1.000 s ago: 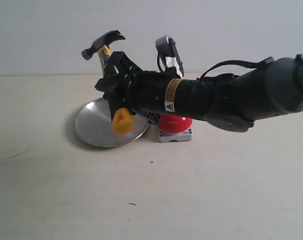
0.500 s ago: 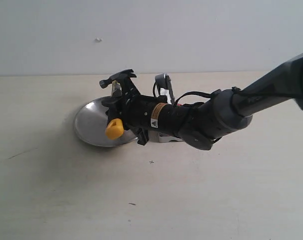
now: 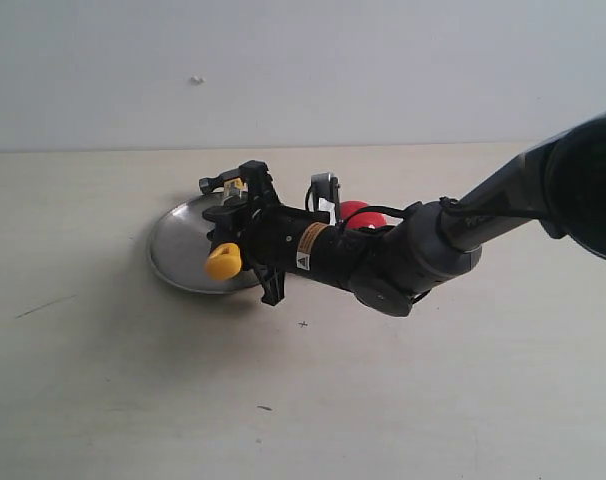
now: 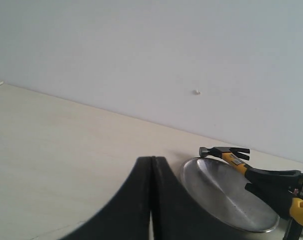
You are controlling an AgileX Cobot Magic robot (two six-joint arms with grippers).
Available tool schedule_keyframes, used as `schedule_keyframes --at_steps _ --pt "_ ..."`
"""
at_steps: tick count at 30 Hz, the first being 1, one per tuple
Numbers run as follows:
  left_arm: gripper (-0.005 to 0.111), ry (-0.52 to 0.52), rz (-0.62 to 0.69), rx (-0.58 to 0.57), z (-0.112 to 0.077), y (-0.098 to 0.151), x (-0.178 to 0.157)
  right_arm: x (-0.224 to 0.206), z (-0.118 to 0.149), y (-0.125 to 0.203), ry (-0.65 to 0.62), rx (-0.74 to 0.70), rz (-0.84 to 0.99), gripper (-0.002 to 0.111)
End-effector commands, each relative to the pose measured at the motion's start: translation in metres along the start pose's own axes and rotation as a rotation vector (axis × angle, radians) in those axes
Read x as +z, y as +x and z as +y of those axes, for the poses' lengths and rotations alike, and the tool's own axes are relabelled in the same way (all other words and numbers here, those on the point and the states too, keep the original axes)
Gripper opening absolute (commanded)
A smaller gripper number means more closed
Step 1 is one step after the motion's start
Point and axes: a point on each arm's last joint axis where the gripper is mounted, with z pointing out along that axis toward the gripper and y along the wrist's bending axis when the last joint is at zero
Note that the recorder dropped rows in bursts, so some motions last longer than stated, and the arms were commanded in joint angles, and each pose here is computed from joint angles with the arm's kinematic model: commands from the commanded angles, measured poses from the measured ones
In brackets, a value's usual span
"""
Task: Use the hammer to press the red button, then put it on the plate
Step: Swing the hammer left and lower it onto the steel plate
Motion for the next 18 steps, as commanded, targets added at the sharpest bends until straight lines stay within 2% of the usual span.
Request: schedule_keyframes --at_steps 1,8,18 --pt "0.0 -0.001 -0.006 0.002 0.0001 -0.0005 -0.0004 0.0002 0.0173 0.0037 -0.093 -0.038 0.046 0.0" --pt "0.0 -0.001 -0.006 0.002 0.0001 -0.0005 -0.0004 0.0001 0.0161 0.0061 -0.079 -0.006 0.074 0.003" --pt "0.0 -0.001 -0.006 0.002 0.0001 -0.0005 -0.0004 0.0002 0.011 0.008 -0.024 -0.023 0.095 0.035"
